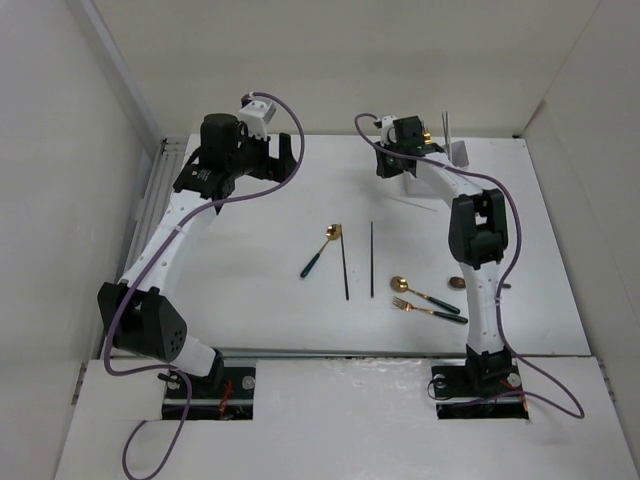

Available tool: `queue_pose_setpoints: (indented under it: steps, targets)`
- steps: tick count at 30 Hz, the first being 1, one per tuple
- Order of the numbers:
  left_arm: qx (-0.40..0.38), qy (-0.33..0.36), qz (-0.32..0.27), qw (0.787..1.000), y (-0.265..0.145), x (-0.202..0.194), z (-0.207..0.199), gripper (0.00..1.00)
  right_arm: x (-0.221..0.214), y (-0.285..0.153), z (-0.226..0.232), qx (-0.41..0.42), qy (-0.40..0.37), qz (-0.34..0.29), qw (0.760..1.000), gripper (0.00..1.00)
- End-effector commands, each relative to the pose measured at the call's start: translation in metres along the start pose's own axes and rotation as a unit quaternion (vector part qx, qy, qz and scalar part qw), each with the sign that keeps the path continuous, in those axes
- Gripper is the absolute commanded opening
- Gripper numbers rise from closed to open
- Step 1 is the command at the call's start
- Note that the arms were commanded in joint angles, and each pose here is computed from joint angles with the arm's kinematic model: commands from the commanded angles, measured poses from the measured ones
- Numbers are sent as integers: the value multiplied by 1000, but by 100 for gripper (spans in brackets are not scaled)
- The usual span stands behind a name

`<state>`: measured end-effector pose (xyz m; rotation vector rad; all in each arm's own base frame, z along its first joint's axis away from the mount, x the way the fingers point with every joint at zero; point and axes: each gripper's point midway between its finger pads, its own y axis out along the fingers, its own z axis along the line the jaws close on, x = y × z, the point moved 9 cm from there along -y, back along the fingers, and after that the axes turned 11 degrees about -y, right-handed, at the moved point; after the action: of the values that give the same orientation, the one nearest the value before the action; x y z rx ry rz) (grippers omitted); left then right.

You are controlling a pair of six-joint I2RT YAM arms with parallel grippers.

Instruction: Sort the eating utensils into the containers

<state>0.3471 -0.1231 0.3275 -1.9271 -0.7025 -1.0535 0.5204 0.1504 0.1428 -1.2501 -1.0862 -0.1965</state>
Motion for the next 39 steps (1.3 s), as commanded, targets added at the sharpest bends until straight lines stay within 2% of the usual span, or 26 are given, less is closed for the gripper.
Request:
queue_pose_setpoints:
  steps: [1,24,26,31,33,39]
  targets:
    - [-19,18,-34,999,-10,10,-8,100,2,3,5,-13,14,29,999,18]
    - [-20,20,-42,999,-17,10,-10,100,-47,10,28,47,31,119,991,17]
    - [-20,20,-42,999,-16,8,-10,100,-52,11,30,54,33,125,990,14]
    - [-21,26,-45,998,-21,8,-11,100,-60,-7,36,70,29,140,987,11]
    - [-21,26,-45,998,-23,7,-11,100,-76,-12,47,78,29,158,984,9]
    - [-21,26,-45,998,-25,1,-10,100,-92,-37,58,59,39,164,984,9]
